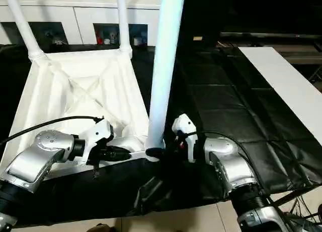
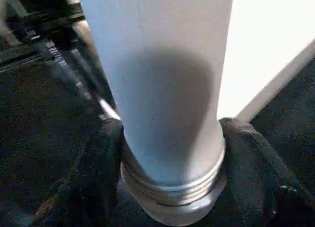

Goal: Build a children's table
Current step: Rotate leg to tighten

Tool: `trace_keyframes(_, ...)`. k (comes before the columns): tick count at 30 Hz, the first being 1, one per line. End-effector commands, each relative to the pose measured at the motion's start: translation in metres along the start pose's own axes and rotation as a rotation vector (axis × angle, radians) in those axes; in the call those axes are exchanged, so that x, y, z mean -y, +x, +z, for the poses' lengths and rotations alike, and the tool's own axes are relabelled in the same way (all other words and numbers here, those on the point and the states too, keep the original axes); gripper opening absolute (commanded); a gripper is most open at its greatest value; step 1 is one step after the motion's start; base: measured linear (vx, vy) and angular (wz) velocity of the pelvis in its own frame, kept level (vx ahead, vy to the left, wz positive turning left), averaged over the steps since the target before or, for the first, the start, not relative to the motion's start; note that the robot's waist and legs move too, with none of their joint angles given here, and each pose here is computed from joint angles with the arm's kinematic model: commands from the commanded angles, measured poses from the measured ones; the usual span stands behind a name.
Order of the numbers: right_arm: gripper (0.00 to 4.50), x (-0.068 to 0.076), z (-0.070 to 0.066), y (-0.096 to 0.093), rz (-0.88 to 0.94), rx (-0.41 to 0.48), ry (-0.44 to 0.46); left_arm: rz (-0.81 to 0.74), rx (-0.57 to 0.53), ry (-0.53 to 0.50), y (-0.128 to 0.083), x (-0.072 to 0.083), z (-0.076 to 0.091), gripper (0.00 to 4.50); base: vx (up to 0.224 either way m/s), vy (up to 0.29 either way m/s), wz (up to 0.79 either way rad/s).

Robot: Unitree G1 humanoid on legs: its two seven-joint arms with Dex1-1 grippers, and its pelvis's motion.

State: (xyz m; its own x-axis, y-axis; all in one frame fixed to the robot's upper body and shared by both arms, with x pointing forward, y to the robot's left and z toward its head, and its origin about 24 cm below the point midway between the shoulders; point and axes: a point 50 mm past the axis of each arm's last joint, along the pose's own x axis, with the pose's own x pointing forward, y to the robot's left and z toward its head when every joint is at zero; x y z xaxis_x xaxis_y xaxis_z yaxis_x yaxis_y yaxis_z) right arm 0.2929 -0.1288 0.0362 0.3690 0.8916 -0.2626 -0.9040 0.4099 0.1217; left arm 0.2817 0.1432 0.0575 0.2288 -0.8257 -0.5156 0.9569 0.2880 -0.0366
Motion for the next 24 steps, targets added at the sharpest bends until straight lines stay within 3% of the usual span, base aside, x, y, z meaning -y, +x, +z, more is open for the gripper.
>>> trace_keyframes(1,2.67,0.012,0.000,0.002,-0.143,-0.008,-0.007,0.019,0.036,0.042,0.010,-0.002,0.016,0.00,0.000,0.000,0.00)
trace_keyframes(7,2.65,0.018,-0.014,0.020,-0.391,-0.041,0.070,0.148,0.047,-0.039,0.036,-0.007,0.019,0.00,0.000,0.000,0.00)
trace_keyframes(12,2.64,0.027,-0.023,0.042,-0.711,-0.176,0.117,0.380,0.053,-0.170,0.067,-0.022,0.036,0.00,0.000,0.000,0.00)
trace_keyframes(15,2.64,0.028,-0.012,0.061,-0.812,-0.165,0.158,0.514,0.081,-0.173,0.081,-0.031,0.048,0.00,0.000,0.000,0.00)
trace_keyframes(19,2.64,0.027,0.000,0.072,-0.792,-0.073,0.219,0.523,0.068,-0.140,0.081,-0.033,0.048,0.00,0.000,0.000,0.00)
trace_keyframes(21,2.64,0.024,0.006,0.076,-0.725,-0.030,0.207,0.506,0.064,-0.127,0.079,-0.032,0.047,0.00,0.000,0.000,0.00)
trace_keyframes(23,3.34,0.022,0.013,0.076,-0.677,-0.004,0.132,0.485,0.057,-0.110,0.075,-0.031,0.044,0.00,0.000,0.000,0.00)
trace_keyframes(24,3.34,0.024,0.016,0.071,-0.683,0.017,0.112,0.458,0.057,-0.100,0.071,-0.030,0.042,0.00,0.000,0.000,0.00)
